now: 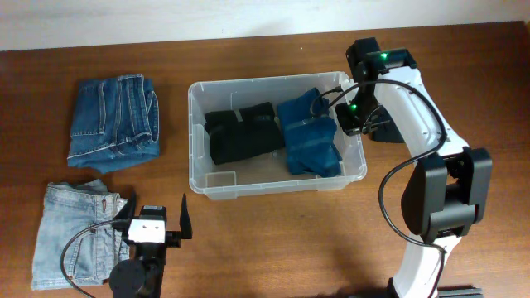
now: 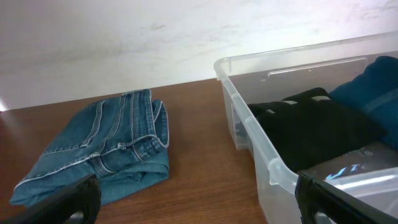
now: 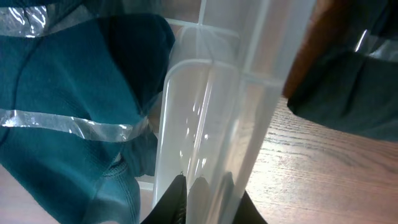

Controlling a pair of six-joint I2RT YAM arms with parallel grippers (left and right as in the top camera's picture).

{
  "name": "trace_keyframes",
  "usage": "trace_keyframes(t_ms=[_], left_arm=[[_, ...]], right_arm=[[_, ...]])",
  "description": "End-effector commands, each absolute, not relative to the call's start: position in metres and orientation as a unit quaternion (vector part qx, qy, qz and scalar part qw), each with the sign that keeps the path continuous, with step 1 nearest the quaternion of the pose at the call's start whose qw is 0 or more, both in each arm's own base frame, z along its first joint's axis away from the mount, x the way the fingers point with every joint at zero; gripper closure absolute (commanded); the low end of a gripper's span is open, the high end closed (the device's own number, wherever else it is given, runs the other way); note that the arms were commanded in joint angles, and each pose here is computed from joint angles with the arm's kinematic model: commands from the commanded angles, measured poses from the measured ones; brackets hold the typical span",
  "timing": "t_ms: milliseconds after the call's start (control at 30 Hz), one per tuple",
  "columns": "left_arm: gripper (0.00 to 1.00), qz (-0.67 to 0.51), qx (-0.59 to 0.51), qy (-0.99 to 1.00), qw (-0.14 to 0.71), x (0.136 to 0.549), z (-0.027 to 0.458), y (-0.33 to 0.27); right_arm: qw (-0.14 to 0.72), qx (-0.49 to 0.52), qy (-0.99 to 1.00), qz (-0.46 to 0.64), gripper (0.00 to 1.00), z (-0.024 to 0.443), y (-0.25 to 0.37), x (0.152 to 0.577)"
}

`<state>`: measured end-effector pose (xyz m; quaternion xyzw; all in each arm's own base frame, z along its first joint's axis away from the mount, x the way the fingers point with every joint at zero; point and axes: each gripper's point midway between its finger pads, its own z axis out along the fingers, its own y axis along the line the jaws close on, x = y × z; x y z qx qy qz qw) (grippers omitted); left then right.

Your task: Pack container

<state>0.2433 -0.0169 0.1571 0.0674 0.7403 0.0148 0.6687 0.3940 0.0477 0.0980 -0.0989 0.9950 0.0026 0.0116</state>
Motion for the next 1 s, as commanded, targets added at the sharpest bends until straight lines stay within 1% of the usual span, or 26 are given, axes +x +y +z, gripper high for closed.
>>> trace_keyframes(t_ms=[0, 133, 367, 567, 967], left_arm=[[0.01, 0.018, 0.075, 0.739, 0.670, 0.2433, 0.1563, -0.0176], [0.01, 0.018, 0.075, 0.739, 0.670, 0.2433, 0.1563, -0.0176], [0.01, 0.018, 0.075, 0.739, 0.670, 0.2433, 0.1563, -0.0176], [0.01, 0.018, 0.075, 0.739, 0.670, 0.2433, 0.1563, -0.0177], [0.01, 0.018, 0.075, 0.739, 0.670, 0.2433, 0.1563, -0.0176]], right_arm=[[0.006, -0.119, 0.993, -0.014, 0.87, 0.0901, 0.0437, 0.3950], [0.005, -0.118, 0.993, -0.015, 0.87, 0.0901, 0.0432, 0.3947], [0.002, -0.073, 0.997, -0.015, 0.87, 0.0901, 0.0430, 0.3929], [0.001, -0.006, 1.000, -0.015, 0.94, 0.0901, 0.0430, 0.3920], [0.002, 0.036, 0.999, -0.013, 0.95, 0.0901, 0.0434, 0.3919]])
